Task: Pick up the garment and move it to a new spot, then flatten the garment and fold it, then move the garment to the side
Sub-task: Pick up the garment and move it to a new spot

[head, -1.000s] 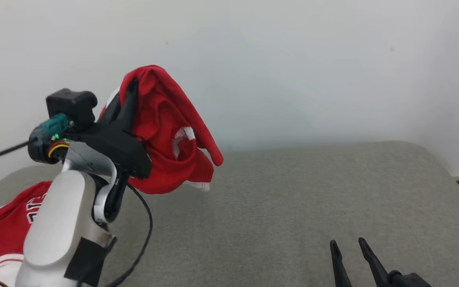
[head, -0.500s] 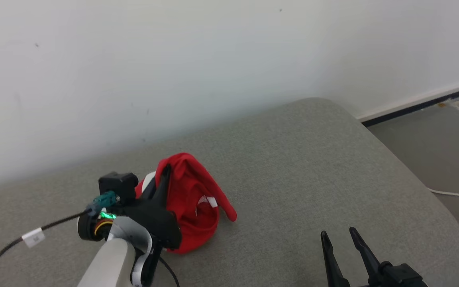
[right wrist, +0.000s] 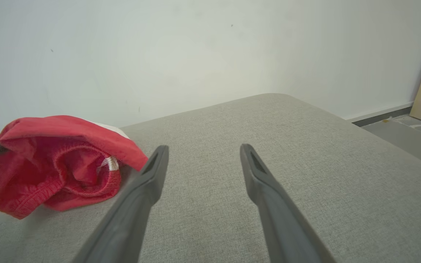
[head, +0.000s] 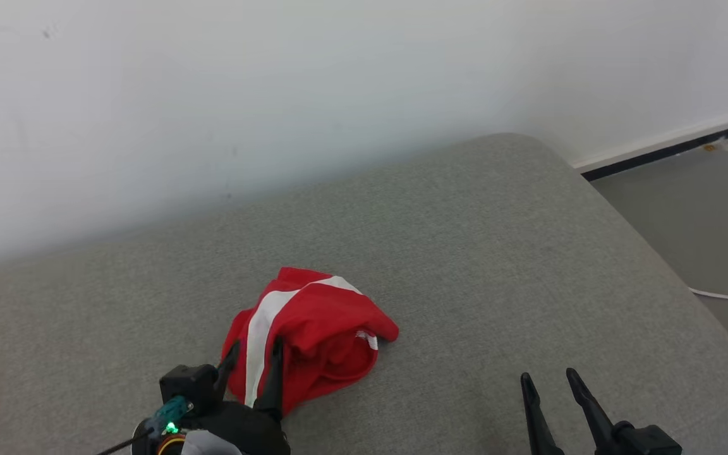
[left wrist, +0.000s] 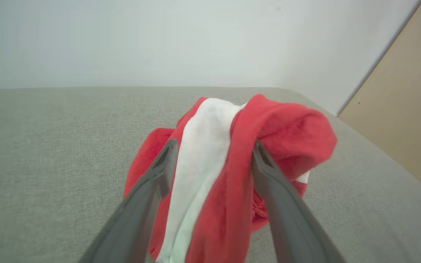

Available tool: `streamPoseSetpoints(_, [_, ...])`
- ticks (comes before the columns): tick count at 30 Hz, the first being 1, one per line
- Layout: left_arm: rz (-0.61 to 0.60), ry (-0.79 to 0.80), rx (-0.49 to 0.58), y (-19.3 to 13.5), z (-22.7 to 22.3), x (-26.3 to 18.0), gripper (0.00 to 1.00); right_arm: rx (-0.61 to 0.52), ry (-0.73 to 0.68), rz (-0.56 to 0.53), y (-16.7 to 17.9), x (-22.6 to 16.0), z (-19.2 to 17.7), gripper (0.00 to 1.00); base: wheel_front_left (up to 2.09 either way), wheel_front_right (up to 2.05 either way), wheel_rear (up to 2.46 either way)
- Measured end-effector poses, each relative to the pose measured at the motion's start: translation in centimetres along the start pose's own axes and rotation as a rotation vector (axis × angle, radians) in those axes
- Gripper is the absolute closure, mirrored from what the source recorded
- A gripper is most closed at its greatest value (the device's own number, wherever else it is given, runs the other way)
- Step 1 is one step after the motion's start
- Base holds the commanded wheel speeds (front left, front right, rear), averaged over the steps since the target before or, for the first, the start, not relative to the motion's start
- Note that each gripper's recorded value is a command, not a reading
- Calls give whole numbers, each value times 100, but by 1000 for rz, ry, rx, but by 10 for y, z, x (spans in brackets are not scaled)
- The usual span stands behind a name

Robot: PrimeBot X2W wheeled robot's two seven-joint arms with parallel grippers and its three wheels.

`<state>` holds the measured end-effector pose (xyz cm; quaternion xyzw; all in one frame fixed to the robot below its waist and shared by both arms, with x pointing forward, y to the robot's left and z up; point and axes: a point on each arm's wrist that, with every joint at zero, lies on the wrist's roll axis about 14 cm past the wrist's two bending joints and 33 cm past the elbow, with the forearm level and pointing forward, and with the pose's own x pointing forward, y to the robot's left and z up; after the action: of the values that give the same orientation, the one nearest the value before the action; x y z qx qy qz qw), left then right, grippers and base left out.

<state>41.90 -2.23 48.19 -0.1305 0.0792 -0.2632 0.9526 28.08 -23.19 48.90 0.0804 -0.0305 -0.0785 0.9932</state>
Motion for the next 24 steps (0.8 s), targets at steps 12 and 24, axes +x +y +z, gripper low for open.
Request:
streamPoseSetpoints(12, [300,-336,25,79,69,-114,0,14,5,109,29,16,-3,0,0,0,0])
streamPoseSetpoints(24, [518,-267,135,124,33,-213,0,-54,5,237,63,24,-3,0,0,0,0])
